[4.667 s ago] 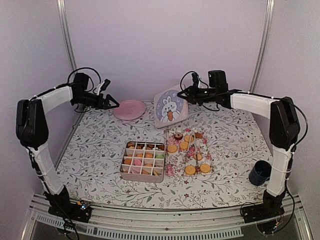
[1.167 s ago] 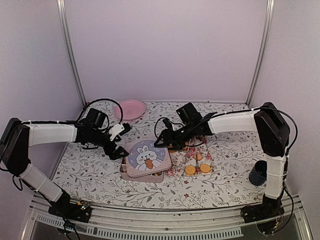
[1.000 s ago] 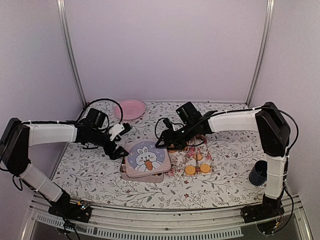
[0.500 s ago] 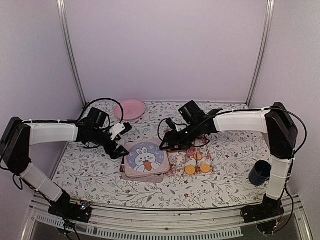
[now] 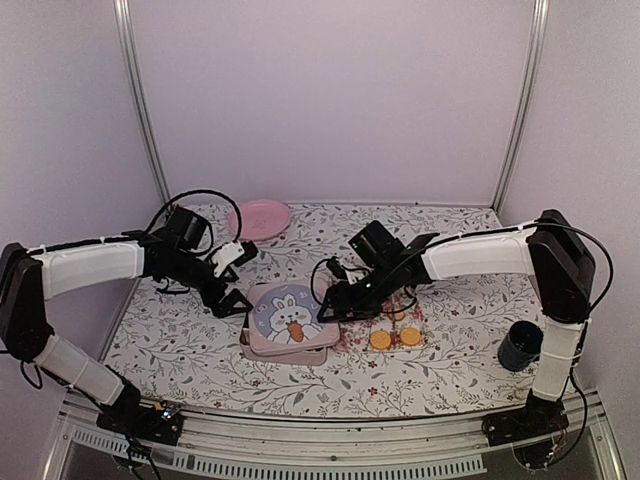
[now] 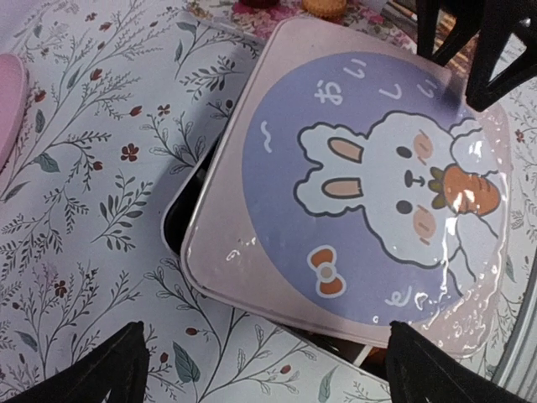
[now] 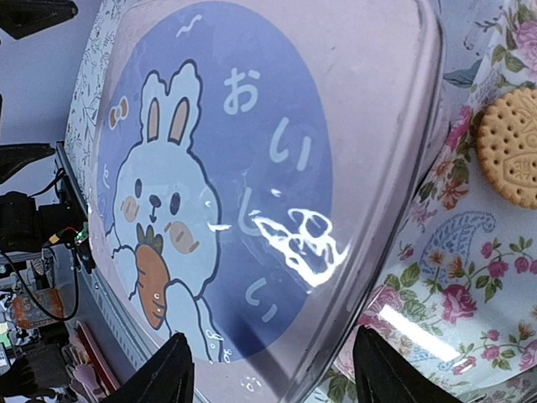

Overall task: Pack the cookies
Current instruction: Place the box lid on the packing box, then rotate the box lid on the packing box.

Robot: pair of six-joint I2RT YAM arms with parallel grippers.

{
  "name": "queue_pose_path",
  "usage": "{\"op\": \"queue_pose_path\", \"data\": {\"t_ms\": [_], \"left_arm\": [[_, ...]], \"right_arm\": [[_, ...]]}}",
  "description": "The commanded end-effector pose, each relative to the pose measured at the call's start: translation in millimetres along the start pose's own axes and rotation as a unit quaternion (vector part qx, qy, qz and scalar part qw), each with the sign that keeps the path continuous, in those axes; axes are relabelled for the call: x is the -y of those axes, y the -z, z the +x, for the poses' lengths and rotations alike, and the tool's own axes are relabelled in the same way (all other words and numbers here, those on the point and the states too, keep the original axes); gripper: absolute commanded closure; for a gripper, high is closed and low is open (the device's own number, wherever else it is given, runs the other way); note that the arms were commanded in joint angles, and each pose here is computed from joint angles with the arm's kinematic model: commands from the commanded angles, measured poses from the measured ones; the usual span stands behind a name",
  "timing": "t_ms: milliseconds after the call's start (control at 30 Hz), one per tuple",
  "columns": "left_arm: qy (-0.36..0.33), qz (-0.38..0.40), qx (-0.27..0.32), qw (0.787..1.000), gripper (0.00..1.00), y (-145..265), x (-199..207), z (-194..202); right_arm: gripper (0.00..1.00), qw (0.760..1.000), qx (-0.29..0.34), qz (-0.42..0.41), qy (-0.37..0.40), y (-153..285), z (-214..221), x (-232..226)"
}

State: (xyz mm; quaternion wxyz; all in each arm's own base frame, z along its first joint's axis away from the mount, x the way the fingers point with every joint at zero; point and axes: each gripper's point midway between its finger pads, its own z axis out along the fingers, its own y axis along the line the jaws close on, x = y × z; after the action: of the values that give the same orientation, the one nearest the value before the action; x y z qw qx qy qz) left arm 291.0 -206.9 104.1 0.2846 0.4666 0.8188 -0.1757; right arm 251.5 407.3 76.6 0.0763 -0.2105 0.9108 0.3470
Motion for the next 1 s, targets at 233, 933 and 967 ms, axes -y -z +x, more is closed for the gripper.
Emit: {"op": "queue_pose_path", "data": {"t_ms": [233,933,967], "left_arm": [[-0.017,0.040,-0.010,0.999,0.01,-4.7,19.1,14.7],[0.003,0.016,-0.020,1.000,0.03,-32.8,-3.0,12.1],[0.002,0.014,-0.020,1.000,0.03,-33.2,-4.4,11.4]], "right_arm": [[0.32,0.999,0.009,0.041,0.020,3.9,17.0,-24.0],[0.28,0.996,-0.017,0.072,0.059,-6.6,26.0,-45.5],[0.28,0.995,-0.017,0.072,0.060,-6.3,25.7,-45.7]]}}
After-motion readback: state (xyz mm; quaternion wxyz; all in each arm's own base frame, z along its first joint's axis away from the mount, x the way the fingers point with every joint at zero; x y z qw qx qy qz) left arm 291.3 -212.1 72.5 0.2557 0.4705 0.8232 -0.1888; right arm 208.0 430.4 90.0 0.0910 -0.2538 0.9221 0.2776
